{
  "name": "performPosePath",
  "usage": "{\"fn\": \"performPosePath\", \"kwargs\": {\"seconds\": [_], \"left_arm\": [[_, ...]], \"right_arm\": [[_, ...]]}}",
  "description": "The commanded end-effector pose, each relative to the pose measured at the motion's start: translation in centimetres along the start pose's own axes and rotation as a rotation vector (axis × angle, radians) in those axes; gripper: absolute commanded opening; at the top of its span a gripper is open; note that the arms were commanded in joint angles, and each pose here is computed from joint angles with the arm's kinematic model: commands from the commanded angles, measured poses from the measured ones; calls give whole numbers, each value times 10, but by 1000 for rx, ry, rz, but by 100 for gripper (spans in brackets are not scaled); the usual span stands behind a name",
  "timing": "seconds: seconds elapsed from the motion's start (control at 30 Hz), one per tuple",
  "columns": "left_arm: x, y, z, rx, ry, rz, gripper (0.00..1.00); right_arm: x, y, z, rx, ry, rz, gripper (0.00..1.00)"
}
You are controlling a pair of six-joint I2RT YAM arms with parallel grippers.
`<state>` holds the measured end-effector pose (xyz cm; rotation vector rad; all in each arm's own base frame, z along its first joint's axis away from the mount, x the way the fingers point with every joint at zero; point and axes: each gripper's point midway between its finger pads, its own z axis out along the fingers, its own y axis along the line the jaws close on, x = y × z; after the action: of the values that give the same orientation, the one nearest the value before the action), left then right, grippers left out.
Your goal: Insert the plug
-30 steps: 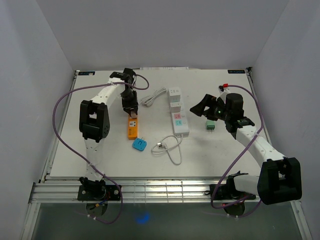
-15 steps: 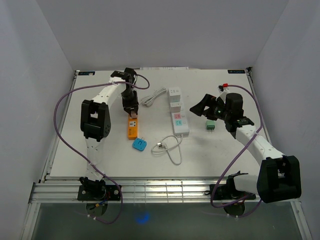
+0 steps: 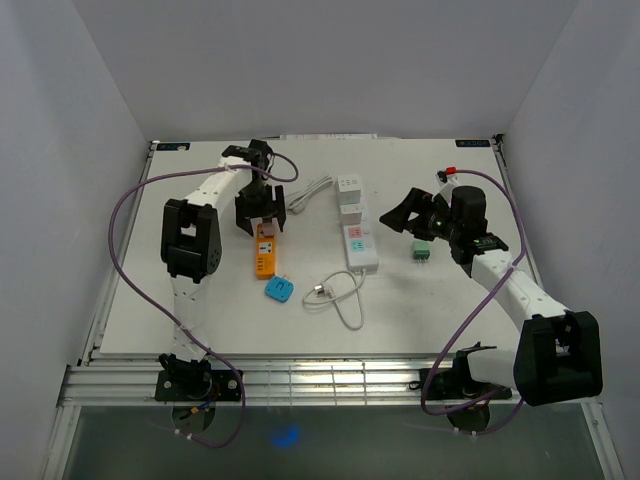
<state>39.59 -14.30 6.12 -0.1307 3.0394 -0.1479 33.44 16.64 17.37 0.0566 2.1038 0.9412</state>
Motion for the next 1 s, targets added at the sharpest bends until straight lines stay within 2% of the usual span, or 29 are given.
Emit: {"fn": "performPosePath", "kwargs": {"seconds": [0.0,0.07,0.27,0.37,0.4,0.5,0.53,0.67,0.83,0.87,0.97], "left_arm": [[-7,-6,-32,44,-86,15,90],[-9,-9,-43,60,-119,19,95],[-11,-7,-62,64,-173,22,95],[-9,-5,-68,67,-207,25,96],[-9,-7,-82,86,-250,29,97],[-6,-6,-87,116,-324,10,98],[-5,-8,-105,144,-380,13,98],[3,-11,-117,198,-446,31,98],[9,-13,-129,250,-520,26,98],[11,-14,-138,269,-553,13,98],[22,-20,-132,347,-570,3,98]], "right_arm": [[-12,7,-2,-27,-40,-24,90],[-12,6,-2,-21,-39,-25,90],[-9,-8,-5,52,-38,-26,93],[-9,-23,-10,143,-50,-35,98],[-2,-35,-13,205,-33,-25,98],[-4,-56,-20,328,-39,-46,96],[2,-66,-23,376,-6,-54,95],[-1,-97,-30,546,7,-101,97],[4,-119,-29,626,101,-183,100],[7,-124,-32,658,122,-187,96],[9,-135,-33,705,136,-201,94]]}}
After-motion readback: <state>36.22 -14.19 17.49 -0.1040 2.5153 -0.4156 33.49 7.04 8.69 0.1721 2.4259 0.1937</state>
